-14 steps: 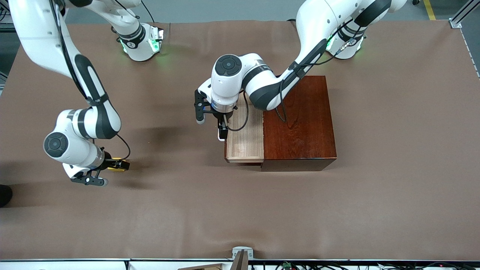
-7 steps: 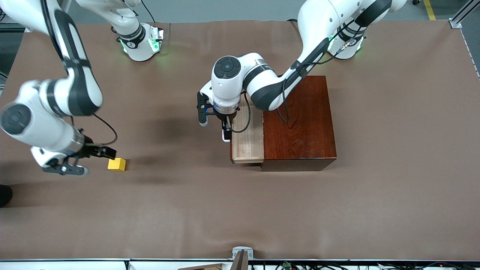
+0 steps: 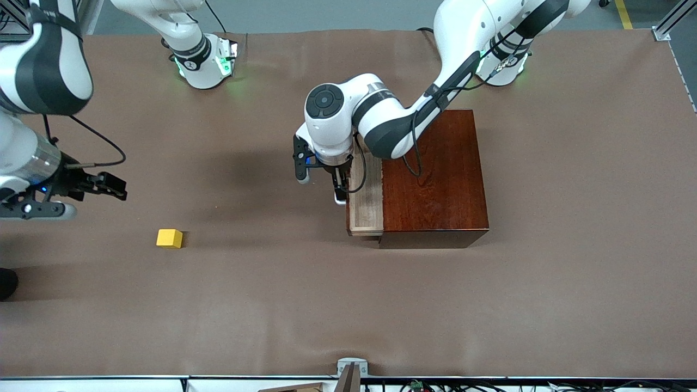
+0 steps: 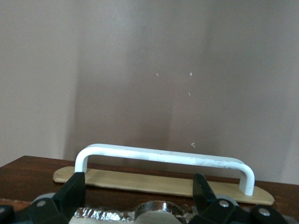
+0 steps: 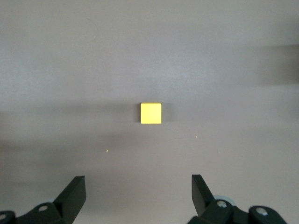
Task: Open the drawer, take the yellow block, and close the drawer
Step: 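Push the drawer shut into the box with the left gripper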
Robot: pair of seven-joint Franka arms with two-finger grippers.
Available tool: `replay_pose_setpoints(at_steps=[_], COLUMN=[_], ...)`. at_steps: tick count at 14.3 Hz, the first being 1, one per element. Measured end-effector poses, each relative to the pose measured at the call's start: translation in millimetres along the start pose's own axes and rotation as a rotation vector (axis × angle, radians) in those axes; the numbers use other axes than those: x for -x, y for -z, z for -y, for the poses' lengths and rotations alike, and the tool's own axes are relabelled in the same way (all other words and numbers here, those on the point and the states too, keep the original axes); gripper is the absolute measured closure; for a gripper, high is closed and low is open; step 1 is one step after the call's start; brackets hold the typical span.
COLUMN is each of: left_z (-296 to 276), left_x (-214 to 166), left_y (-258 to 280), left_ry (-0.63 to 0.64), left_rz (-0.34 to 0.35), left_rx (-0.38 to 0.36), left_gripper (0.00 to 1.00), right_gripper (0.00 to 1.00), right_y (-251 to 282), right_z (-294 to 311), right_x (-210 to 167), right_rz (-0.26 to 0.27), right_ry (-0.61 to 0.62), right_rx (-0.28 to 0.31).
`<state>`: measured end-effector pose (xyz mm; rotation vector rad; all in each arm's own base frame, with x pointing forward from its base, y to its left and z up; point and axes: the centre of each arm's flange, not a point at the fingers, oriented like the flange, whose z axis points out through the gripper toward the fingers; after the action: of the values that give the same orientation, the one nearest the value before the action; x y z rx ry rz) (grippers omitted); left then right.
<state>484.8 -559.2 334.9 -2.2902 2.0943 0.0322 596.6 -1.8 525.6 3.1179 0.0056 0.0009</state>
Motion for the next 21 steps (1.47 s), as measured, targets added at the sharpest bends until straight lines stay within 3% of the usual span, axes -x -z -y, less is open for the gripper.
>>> replay_pose_setpoints(at_steps=[5, 11, 17, 21], left_z=[-6, 7, 9, 15], left_x=[15, 45, 44, 32], left_y=[-13, -11, -6, 26], left_ry=[-0.038, -0.002, 0.064, 0.421], left_rz=[0.133, 0.263, 0.248, 0.112], left_rx=[0.044, 0.062, 0.040, -0.059], left_gripper=[0.00, 0.00, 0.00, 0.00], right_gripper=[0.00, 0.00, 0.00, 0.00], right_y=[44, 68, 85, 89], right_z=[-15, -24, -25, -31], right_x=[27, 50, 52, 52], right_rz=[-0.005, 0.050, 0.039, 0.030], right_ry=[-0.030, -0.167, -0.182, -0.188], right_rx=[-0.001, -0.019, -0.041, -0.042])
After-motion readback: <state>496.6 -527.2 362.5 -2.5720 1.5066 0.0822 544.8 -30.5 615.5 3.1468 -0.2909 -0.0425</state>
